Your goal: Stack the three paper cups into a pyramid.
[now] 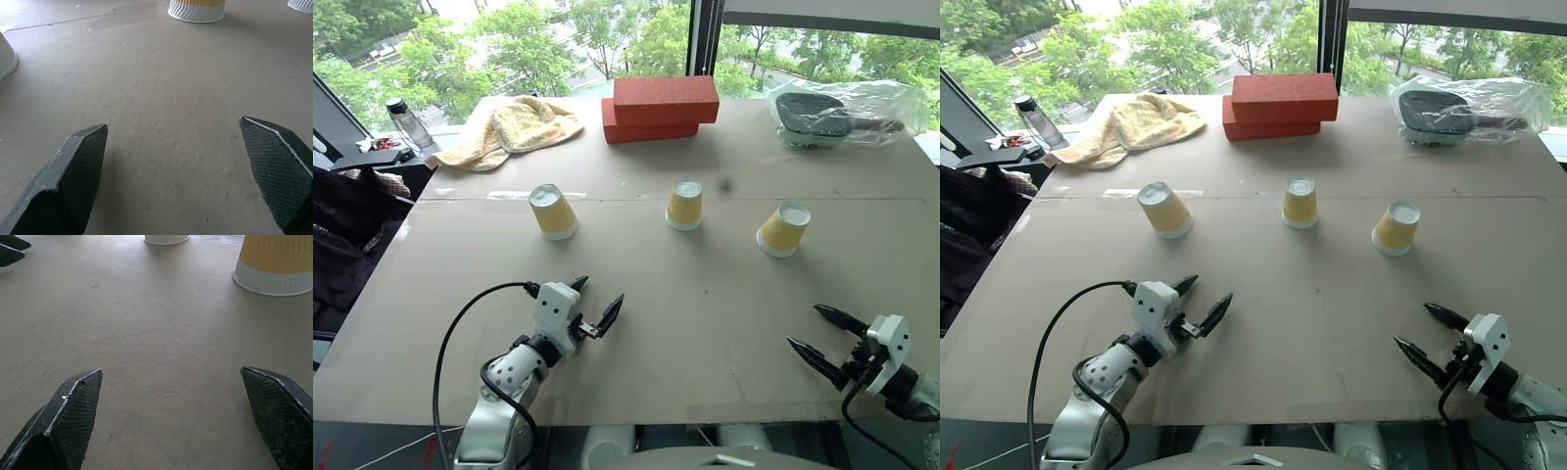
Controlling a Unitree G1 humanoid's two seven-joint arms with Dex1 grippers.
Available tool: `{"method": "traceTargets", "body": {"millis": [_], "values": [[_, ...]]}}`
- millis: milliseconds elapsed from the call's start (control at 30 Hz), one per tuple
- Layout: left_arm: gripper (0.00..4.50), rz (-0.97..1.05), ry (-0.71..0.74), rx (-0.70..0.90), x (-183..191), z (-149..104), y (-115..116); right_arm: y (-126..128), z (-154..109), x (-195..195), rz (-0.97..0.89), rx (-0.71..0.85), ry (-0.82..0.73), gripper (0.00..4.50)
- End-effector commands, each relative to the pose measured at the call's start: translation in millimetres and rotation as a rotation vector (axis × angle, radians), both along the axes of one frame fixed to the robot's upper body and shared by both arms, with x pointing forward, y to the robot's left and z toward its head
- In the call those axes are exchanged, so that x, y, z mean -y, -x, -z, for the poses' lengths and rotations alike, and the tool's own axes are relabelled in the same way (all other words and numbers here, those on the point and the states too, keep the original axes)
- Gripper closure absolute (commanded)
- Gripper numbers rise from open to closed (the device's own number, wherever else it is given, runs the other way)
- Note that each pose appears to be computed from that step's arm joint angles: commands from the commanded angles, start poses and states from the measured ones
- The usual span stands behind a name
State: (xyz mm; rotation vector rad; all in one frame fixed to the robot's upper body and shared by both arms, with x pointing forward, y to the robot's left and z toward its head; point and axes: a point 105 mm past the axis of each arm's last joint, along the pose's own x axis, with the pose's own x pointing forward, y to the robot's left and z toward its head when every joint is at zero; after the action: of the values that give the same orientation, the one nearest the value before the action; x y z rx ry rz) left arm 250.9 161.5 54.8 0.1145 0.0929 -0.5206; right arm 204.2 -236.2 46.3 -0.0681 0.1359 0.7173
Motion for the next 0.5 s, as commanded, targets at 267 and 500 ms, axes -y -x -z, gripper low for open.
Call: {"method": "traceTargets", "body": {"millis": [267, 500], "values": [[0.09, 0.114, 0.023, 0.02, 1.5, -16.2, 7.5, -19.8, -6.3, -10.7, -0.031, 0.063, -0.01, 0.0], [0.09, 0.105, 0.012, 0.033, -2.9, -19.8, 5.7, -24.4, -6.9, -13.1, -0.052, 0.071, -0.017, 0.0]]}}
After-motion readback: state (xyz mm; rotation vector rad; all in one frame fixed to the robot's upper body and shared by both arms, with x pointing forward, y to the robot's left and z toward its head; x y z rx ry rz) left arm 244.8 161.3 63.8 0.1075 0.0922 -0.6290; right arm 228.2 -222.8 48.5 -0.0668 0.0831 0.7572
